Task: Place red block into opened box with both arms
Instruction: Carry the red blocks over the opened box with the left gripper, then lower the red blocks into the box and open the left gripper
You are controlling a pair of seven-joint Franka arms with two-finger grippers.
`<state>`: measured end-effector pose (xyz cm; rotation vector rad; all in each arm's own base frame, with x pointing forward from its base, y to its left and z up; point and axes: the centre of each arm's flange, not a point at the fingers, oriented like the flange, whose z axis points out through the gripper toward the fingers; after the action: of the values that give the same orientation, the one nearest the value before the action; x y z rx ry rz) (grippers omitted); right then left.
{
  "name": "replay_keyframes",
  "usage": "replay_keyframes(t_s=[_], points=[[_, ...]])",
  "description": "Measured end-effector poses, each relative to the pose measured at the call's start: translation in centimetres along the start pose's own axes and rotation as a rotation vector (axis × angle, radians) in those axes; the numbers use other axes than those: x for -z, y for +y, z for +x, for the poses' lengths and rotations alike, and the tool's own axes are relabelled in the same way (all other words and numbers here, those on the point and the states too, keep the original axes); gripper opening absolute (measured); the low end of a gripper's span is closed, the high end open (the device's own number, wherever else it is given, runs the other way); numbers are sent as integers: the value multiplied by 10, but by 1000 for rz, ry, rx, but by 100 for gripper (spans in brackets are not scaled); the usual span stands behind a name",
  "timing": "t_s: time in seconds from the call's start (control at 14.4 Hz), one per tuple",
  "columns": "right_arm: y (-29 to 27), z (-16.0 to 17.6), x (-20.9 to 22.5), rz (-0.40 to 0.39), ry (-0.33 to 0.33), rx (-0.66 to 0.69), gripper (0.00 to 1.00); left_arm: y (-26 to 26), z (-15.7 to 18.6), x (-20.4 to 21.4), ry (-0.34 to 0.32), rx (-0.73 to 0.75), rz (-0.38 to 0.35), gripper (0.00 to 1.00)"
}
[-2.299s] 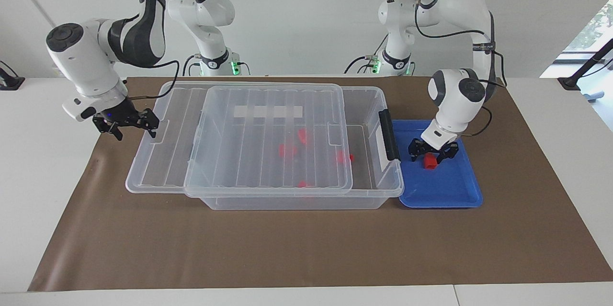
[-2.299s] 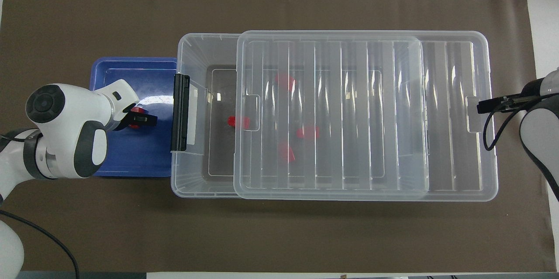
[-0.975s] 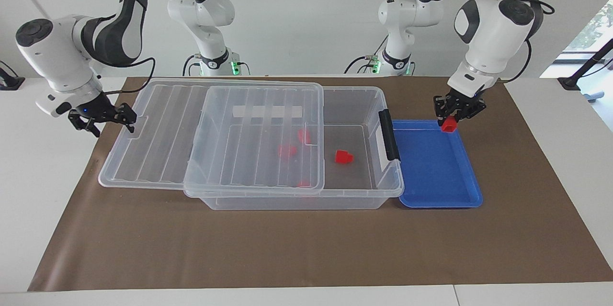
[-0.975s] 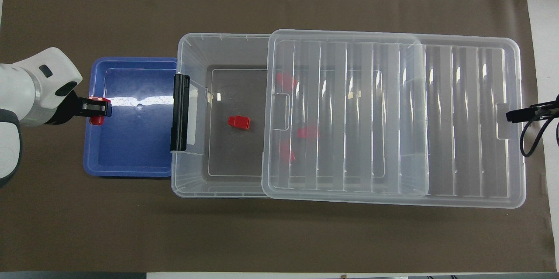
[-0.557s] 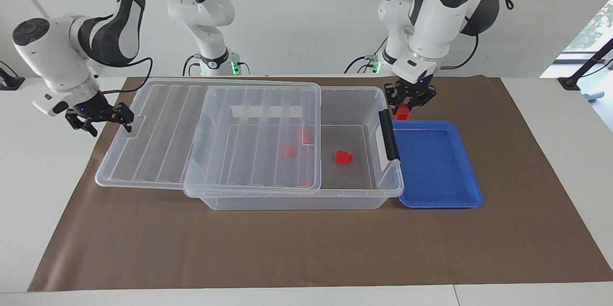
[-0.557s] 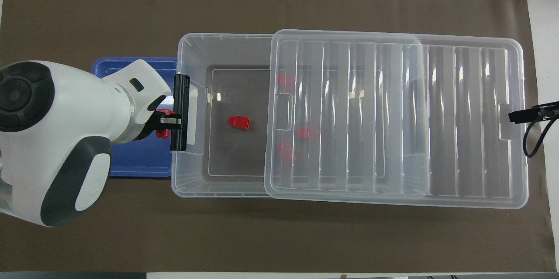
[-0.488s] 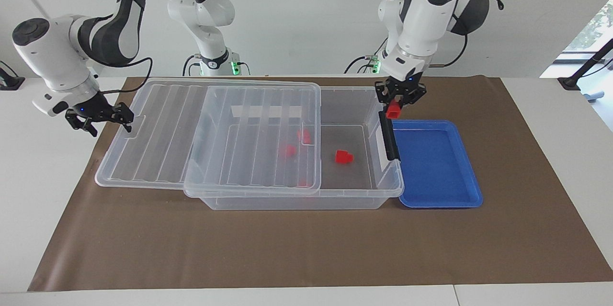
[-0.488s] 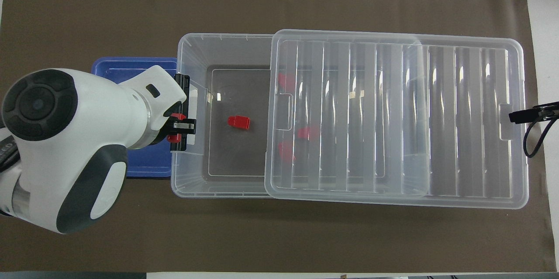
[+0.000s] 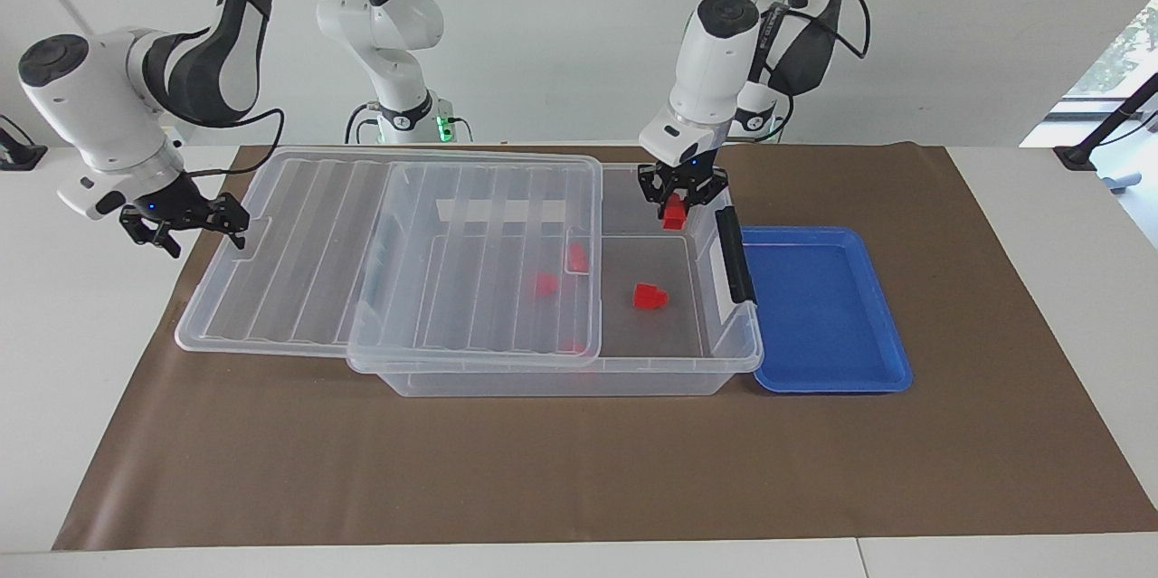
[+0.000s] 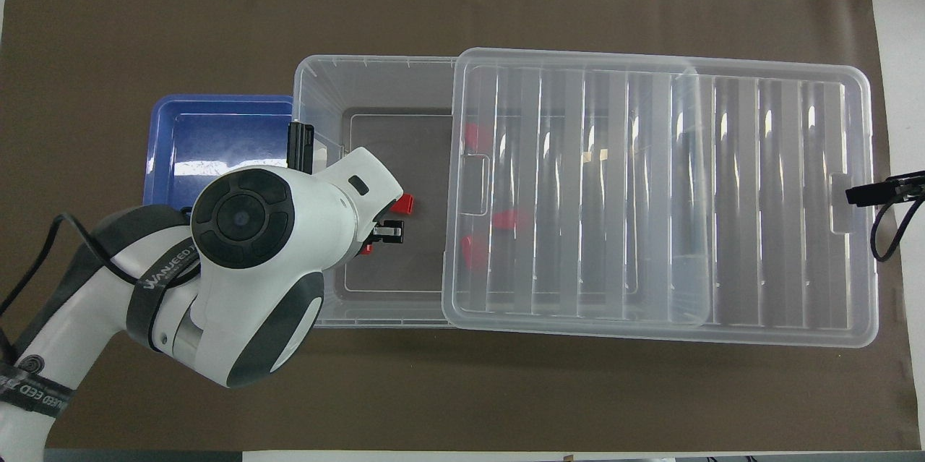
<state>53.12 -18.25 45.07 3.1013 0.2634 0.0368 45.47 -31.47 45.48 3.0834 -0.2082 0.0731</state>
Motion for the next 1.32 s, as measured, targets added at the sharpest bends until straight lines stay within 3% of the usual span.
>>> replay_keyframes(t_s=[0.49, 1.11, 1.18, 1.32], points=[[2, 3, 7, -5, 9, 0, 100, 3, -3, -96, -27, 2, -6, 34], [-9, 24, 55, -6, 11, 1, 100, 18, -10, -146, -39, 22, -14, 35], [-12, 26, 68, -2, 3, -22, 100, 17, -8, -145, -36, 27, -14, 39], [-24, 30, 95, 9, -20, -100, 100, 12, -5, -141, -30, 39, -16, 61]])
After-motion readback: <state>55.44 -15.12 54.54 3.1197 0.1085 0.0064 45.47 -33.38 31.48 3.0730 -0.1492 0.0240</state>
